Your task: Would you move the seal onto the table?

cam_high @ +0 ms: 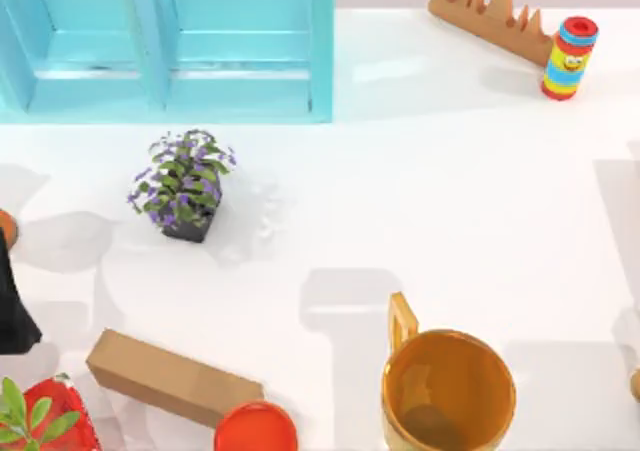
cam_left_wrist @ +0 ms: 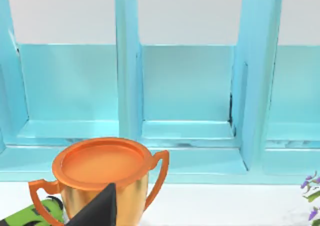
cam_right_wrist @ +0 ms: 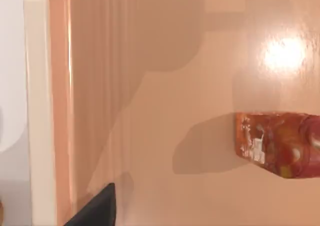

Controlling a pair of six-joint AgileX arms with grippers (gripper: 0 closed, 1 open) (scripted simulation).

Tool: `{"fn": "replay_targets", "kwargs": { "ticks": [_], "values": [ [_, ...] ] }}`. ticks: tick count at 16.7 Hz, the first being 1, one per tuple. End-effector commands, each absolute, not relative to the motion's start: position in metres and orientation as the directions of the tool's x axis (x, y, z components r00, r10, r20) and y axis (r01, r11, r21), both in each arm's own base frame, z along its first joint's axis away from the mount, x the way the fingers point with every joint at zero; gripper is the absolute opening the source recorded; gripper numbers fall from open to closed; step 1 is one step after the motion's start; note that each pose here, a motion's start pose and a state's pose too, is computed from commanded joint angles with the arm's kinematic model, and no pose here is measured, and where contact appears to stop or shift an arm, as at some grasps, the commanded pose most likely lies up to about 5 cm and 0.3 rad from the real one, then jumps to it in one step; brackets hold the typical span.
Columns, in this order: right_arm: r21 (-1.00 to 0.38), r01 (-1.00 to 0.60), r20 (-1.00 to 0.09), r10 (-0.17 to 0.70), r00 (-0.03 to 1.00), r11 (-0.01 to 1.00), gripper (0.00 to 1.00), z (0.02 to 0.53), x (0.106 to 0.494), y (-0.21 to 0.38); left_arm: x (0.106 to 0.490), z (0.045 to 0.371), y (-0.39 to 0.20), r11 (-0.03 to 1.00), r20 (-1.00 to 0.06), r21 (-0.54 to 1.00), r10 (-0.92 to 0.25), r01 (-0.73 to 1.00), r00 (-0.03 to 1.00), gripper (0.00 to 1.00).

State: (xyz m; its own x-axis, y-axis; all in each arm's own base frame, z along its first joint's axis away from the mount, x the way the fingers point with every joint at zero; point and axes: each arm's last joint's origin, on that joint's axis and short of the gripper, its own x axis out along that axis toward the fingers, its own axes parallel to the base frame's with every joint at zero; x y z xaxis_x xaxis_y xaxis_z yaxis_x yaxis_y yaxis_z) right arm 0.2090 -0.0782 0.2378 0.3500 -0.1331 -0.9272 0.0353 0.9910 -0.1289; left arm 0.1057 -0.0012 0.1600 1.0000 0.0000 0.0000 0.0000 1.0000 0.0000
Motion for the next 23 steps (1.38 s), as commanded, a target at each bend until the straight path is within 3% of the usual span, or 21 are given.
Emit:
{"fn": "replay_targets", "kwargs": {
  "ticks": [3,7,18,23],
  "values": [
    [-0.069,0.017,-0.986,-0.071,0.153,0.997,1.0,0.234,0.238,-0.108,0.106,0.16,-0.001,1.0,0.0,0.0,0.0,0.0,1.0,1.0],
    [-0.012,0.011,-1.0,-0.012,0.026,1.0,1.0,0.233,0.261,-0.138,0.106,0.16,-0.001,1.0,0.0,0.0,0.0,0.0,1.0,1.0],
    [-0.002,0.012,-1.0,-0.002,0.007,1.0,1.0,0.23,0.268,-0.15,0.106,0.16,-0.001,1.0,0.0,0.0,0.0,0.0,1.0,1.0],
    [-0.002,0.011,-1.0,-0.002,0.005,1.0,1.0,0.205,0.274,-0.157,0.106,0.16,-0.001,1.0,0.0,0.0,0.0,0.0,1.0,1.0]
  ]
}}
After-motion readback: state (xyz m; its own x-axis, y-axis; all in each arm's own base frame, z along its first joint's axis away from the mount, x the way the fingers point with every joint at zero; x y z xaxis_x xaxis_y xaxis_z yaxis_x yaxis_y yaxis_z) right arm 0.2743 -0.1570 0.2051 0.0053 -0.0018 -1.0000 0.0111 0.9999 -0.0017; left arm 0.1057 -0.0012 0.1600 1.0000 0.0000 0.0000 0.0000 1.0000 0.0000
